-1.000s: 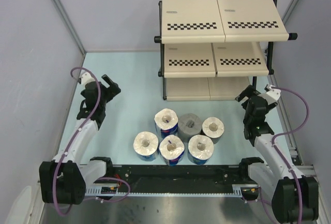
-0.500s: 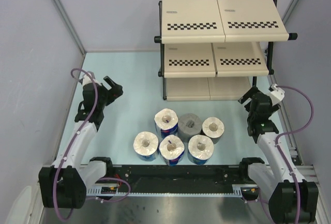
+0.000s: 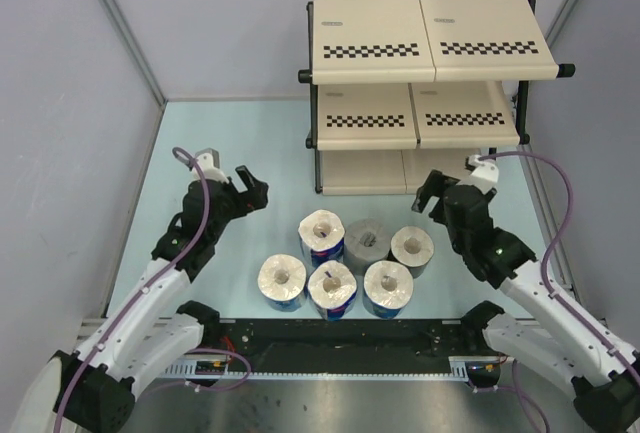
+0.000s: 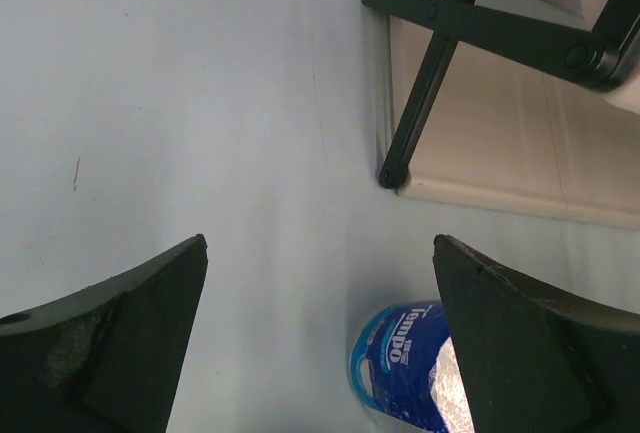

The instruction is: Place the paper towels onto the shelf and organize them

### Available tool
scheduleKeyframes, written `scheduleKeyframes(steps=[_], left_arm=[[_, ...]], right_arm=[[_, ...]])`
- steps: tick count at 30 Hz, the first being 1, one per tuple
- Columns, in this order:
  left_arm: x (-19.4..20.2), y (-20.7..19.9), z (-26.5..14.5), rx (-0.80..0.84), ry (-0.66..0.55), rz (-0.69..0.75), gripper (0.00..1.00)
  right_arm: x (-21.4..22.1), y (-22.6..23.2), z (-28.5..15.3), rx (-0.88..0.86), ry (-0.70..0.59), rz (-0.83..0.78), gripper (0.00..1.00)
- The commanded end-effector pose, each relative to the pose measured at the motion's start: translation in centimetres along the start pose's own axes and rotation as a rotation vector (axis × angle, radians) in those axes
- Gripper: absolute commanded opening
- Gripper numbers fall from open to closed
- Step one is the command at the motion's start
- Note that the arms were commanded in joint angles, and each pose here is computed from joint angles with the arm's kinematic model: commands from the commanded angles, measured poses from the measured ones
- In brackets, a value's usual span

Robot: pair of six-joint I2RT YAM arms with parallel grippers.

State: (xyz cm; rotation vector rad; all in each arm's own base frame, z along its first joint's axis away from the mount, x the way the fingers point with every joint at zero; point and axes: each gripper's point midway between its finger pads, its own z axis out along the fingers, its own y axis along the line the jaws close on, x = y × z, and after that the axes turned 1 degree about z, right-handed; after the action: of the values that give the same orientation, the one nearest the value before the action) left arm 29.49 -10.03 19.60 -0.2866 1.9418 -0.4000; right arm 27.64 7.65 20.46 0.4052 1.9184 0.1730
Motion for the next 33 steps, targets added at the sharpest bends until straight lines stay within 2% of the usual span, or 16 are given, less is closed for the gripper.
scheduleKeyframes(steps=[1, 4, 8, 15, 20, 27, 33], left_arm=[[0.9, 0.3, -0.8, 0.001, 0.008, 0.041, 1.00], [0.8, -0.4, -1.2, 0.049, 0.007, 0.066, 1.00], [0.6, -1.9, -1.8, 0.155, -0.013, 0.096, 1.00], [0.7, -2.1, -2.1, 0.165, 0.001, 0.093, 1.00], [1.1, -2.1, -2.2, 0.166, 0.018, 0.105, 1.00], [1.1, -2.4, -2.5, 0.183, 0.035, 0.122, 1.00], [1.2, -2.6, -2.5, 0.191, 0.048, 0.137, 1.00]], right_arm=[[0.2, 3.9, -2.9, -0.081, 0.023, -0.060, 1.00], [0.5, 7.6, -4.2, -0.201, 0.029, -0.148, 0.99], [3.3, 13.5, -5.7, -0.394, 0.081, -0.372, 0.99], [7.4, 17.9, -5.0, -0.557, 0.177, -0.528, 1.00], [8.8, 19.6, -4.2, -0.641, 0.226, -0.555, 1.00], [9.5, 21.1, -4.6, -0.838, 0.342, -0.497, 1.00], [10.1, 21.2, -4.1, -0.841, 0.377, -0.510, 1.00]])
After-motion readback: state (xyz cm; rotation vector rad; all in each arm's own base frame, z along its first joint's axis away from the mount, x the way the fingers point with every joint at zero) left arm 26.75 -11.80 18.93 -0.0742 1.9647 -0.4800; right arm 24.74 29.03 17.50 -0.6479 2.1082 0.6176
